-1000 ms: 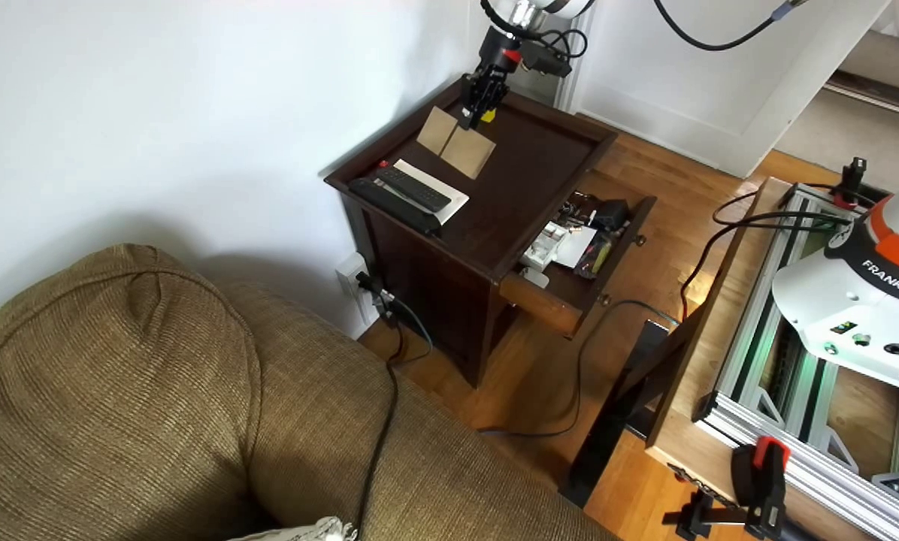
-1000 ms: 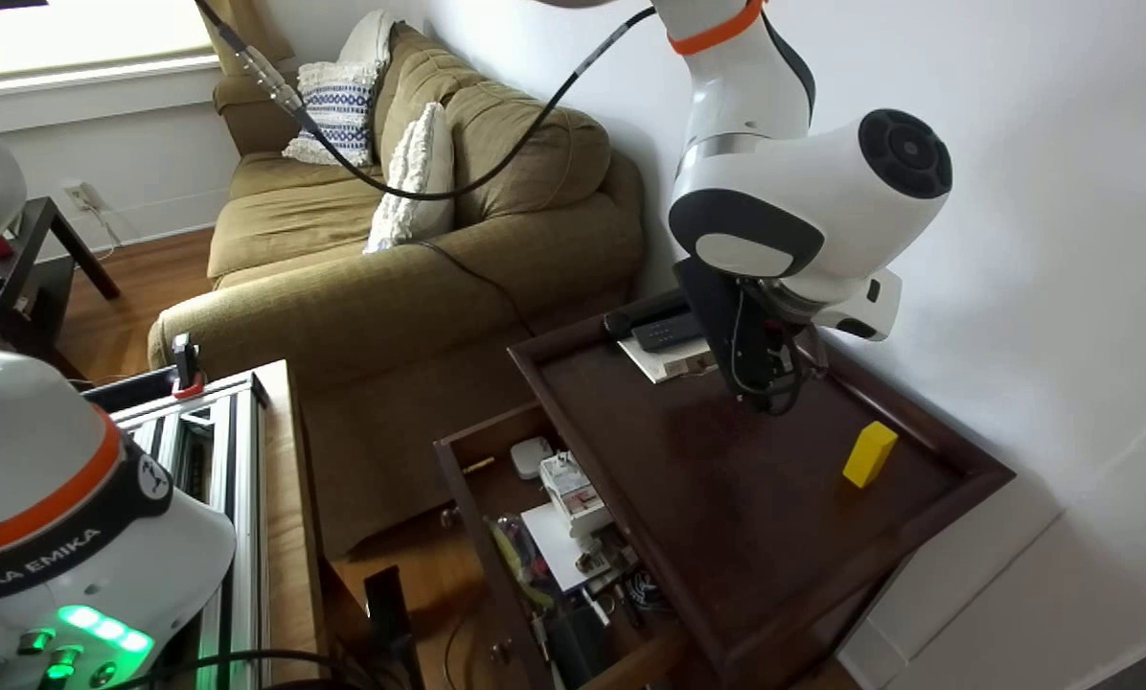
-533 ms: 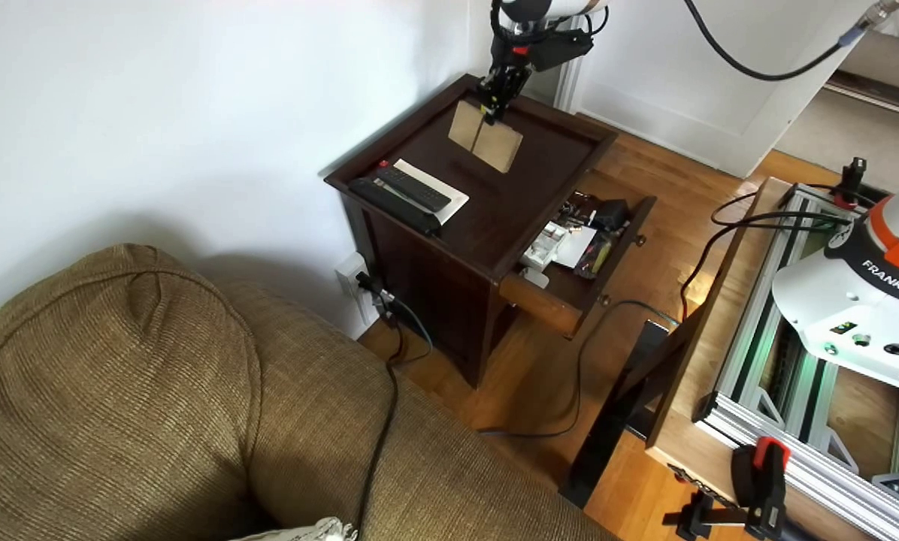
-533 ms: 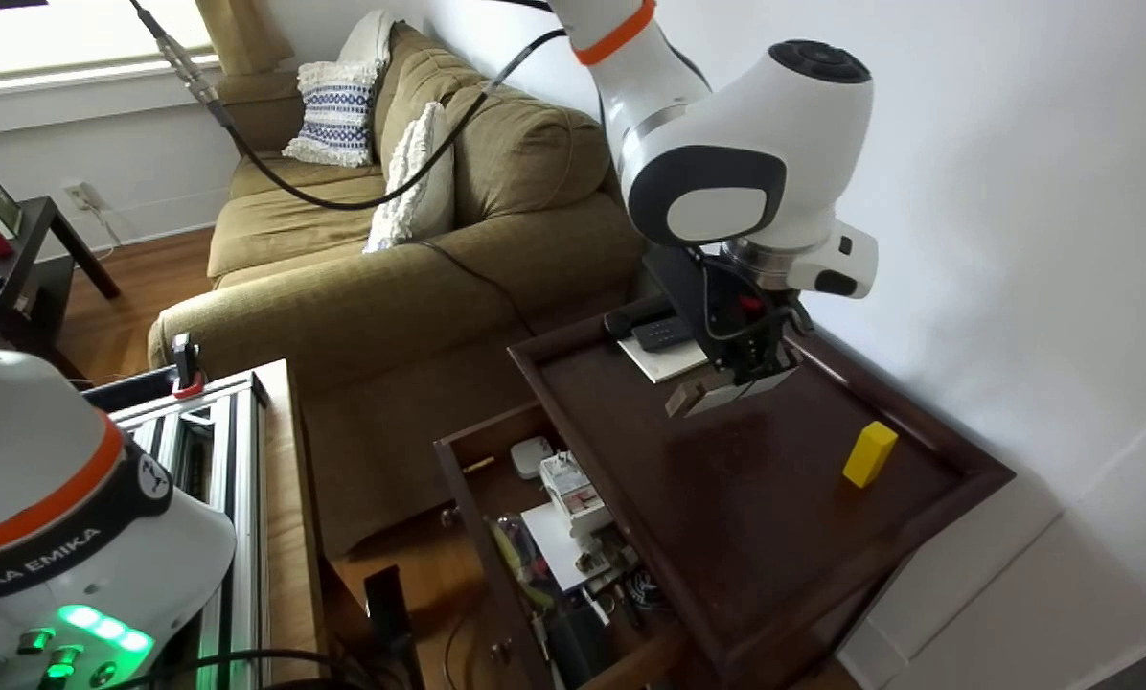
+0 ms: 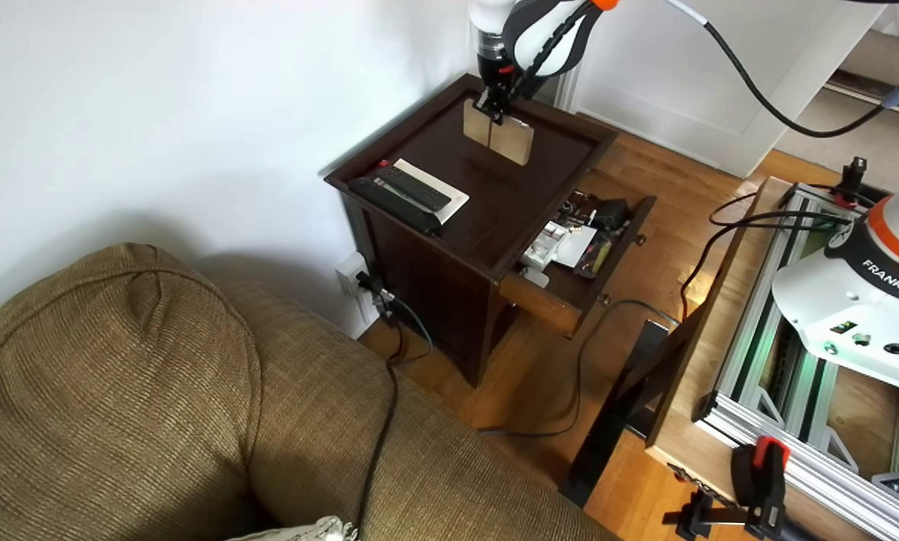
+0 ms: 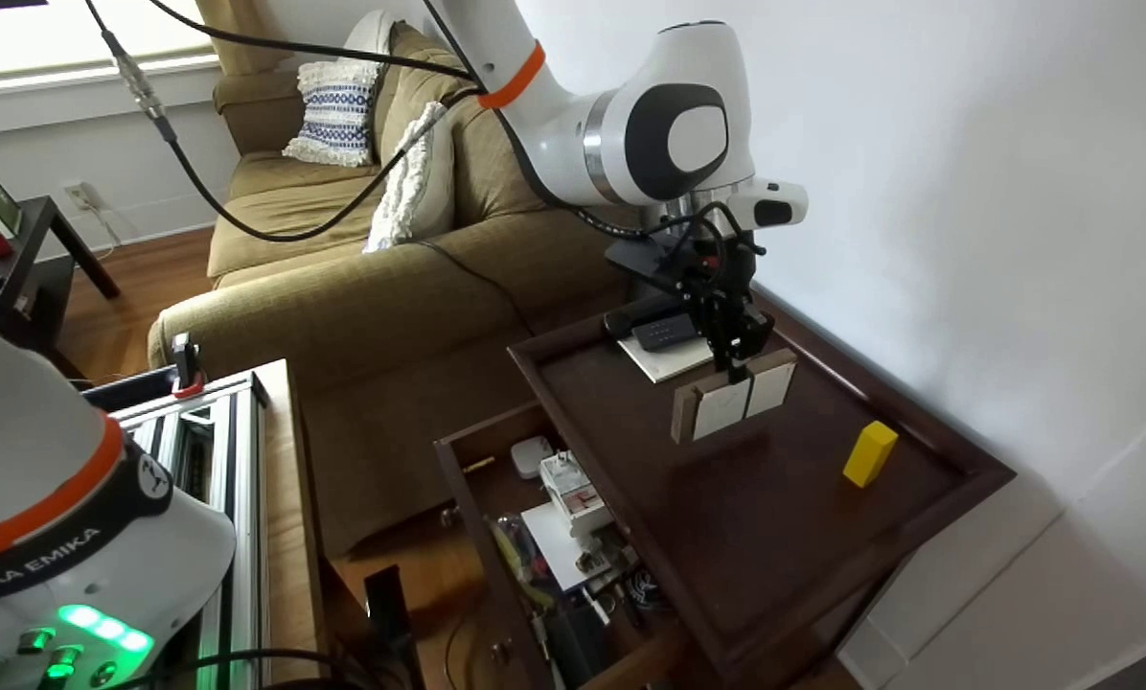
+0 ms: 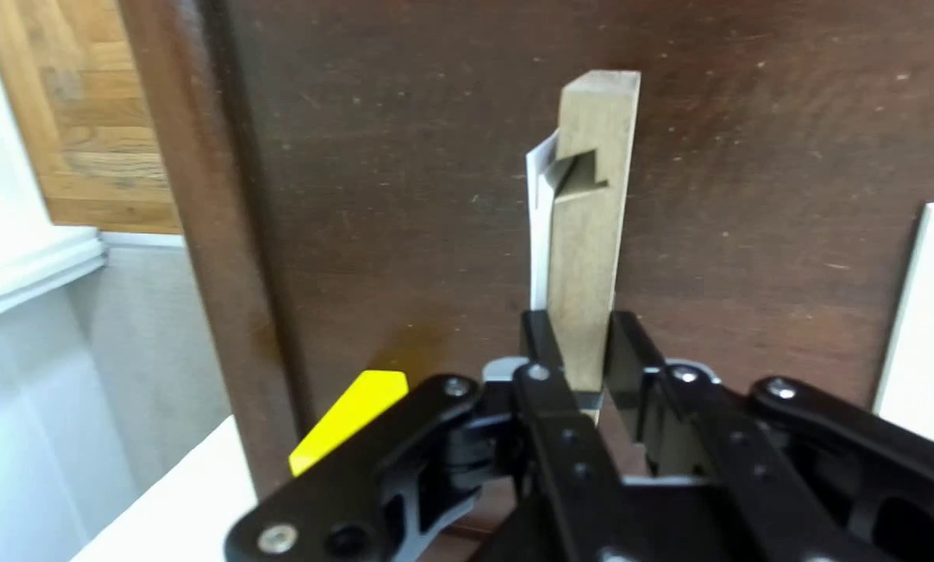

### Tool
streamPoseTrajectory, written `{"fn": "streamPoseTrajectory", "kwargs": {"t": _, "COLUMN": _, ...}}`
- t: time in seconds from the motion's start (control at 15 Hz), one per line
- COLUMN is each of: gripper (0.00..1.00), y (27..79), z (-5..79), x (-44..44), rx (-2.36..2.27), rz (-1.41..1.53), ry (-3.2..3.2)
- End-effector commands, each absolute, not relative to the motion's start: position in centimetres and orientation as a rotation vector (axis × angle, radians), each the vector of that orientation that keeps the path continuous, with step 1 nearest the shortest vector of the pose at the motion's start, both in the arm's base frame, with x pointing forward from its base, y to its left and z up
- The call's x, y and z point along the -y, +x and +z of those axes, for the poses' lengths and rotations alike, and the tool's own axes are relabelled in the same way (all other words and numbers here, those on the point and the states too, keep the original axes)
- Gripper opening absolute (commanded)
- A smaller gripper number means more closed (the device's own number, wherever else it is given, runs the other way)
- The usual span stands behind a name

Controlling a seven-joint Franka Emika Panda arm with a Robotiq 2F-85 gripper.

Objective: Flip the brown note pad the other way up

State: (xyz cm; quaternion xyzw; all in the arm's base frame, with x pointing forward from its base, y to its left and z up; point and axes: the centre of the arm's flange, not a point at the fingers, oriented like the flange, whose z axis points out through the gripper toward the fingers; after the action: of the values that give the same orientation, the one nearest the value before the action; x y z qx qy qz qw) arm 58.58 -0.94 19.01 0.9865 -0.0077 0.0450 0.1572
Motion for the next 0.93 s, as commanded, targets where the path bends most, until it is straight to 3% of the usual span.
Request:
{"fn": "streamPoseTrajectory", "kwargs": {"t": 0.0, "gripper": 0.05, "y": 58.5, "z": 19.2, "x": 0.0, "rx": 0.012, "rz": 0.081, "ry": 2.632}}
{"fn": "streamPoseTrajectory", "kwargs": {"t": 0.87, "gripper": 0.05, "y": 59.5, "z": 12.4, "x": -2.3, "rx": 0.029, "rz": 0.084, "ry": 2.593}}
